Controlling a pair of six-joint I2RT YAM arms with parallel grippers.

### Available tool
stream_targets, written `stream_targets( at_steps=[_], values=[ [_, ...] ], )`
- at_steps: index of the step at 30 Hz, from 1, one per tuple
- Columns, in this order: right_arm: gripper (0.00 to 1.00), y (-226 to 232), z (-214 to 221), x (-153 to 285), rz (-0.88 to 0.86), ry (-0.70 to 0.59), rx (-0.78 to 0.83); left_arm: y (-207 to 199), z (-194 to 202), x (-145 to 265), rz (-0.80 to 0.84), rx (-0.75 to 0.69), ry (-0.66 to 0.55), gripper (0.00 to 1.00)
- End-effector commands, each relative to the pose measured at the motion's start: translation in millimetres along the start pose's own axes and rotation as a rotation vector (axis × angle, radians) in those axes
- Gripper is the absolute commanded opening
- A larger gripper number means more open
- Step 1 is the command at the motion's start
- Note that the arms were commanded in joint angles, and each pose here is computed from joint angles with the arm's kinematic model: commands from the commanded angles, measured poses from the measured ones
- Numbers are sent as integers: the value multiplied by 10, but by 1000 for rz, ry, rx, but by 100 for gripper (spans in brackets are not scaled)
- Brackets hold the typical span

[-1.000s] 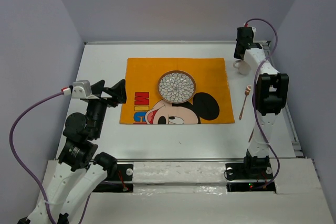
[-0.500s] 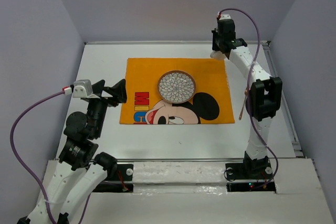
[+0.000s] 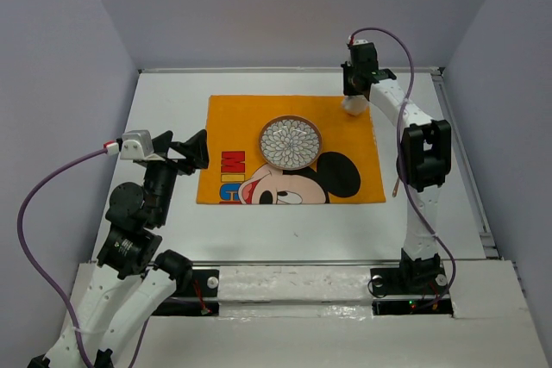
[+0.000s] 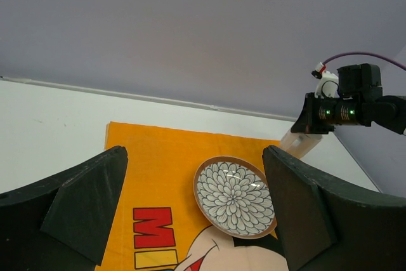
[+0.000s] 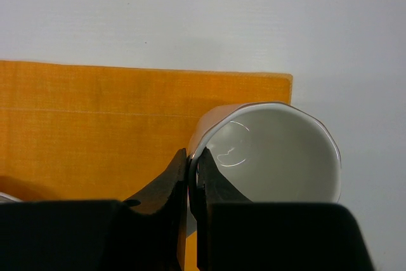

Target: Set the dinner table for one person

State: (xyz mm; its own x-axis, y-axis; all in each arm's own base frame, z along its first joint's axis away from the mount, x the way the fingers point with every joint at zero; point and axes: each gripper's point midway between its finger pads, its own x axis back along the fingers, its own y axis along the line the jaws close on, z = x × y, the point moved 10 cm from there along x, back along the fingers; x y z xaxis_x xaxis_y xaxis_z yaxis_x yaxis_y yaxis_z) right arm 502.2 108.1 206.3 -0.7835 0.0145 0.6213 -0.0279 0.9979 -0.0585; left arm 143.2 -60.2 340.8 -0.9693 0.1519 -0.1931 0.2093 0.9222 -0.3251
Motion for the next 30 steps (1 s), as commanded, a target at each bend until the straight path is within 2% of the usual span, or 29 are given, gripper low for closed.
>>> stream_targets(
  at_steps=[1,9,11,15,20,24,28,30],
  values=[
    [0,-17,-423,176,-16,-166,-15,-15,-69,-23,1,-6,-38,99],
    [1,-6,-331,118,-21,-133,-9,-14,-74,-17,2,-5,-40,99],
    [5,-3,-308,100,-22,-121,-7,-14,-74,-17,2,-5,-40,99],
    [30,-8,-364,130,-18,-130,-9,-16,-77,-14,4,-3,-41,99],
    [37,-22,-441,197,-12,-146,-6,-15,-89,-3,5,-1,-47,99],
    [38,-29,-444,231,-10,-138,-8,-13,-98,6,5,1,-52,99],
    [44,-85,-587,487,18,-185,-40,-15,-97,7,8,1,-51,99],
    [48,-163,-625,635,91,-205,-66,-16,-100,9,8,3,-52,99]
  ],
)
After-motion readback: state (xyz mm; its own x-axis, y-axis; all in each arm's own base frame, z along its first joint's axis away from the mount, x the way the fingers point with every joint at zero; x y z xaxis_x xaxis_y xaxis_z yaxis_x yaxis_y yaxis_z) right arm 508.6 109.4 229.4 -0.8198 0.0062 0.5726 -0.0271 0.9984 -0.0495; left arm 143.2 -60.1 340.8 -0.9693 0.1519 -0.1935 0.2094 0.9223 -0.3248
